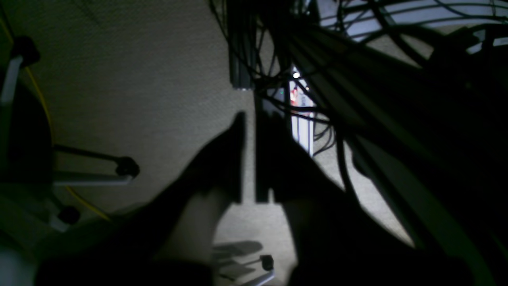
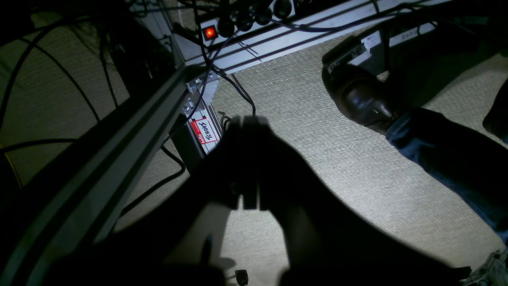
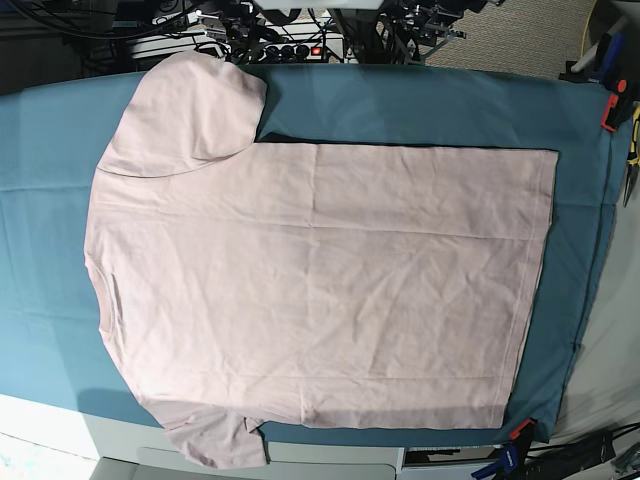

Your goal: Fold the T-shirt properly

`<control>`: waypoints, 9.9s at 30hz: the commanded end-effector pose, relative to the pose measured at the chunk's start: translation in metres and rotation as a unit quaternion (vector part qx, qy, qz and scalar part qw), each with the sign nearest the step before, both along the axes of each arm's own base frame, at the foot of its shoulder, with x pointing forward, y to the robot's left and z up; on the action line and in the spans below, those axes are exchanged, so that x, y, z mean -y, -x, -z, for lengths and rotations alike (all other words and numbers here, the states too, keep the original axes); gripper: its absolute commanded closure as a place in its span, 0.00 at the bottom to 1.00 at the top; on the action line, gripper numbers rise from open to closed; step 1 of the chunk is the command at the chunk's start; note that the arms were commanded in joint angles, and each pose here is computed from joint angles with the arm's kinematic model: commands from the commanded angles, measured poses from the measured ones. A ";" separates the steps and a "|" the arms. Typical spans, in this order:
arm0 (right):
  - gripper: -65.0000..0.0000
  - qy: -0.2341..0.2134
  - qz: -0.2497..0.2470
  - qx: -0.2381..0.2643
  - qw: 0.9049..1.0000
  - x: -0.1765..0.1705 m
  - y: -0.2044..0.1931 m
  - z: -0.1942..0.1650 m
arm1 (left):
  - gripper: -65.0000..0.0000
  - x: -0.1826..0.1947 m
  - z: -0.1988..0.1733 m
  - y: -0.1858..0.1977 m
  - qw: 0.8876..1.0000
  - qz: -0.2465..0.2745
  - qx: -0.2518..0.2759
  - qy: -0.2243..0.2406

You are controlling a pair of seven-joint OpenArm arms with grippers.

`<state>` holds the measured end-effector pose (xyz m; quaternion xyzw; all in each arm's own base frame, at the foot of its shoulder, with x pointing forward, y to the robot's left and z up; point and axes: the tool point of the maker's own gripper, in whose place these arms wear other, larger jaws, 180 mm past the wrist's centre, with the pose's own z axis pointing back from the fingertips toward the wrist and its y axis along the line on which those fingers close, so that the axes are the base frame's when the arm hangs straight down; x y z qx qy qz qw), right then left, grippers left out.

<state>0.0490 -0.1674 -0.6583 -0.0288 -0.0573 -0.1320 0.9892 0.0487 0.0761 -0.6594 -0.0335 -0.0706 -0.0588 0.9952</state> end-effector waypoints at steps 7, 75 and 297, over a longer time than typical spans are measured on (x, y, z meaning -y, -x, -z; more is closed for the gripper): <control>1.00 0.005 0.000 0.008 1.000 0.003 -0.006 -0.001 | 0.96 0.003 -0.001 -0.003 1.000 -0.001 0.005 0.002; 1.00 0.123 -0.122 -0.014 0.985 0.116 0.124 -0.071 | 0.96 -0.141 -0.069 0.092 0.995 -0.085 -0.012 -0.053; 1.00 -0.167 0.121 0.303 0.930 0.119 -0.094 -0.257 | 0.71 -0.177 -0.254 -0.185 0.940 -0.113 0.215 0.238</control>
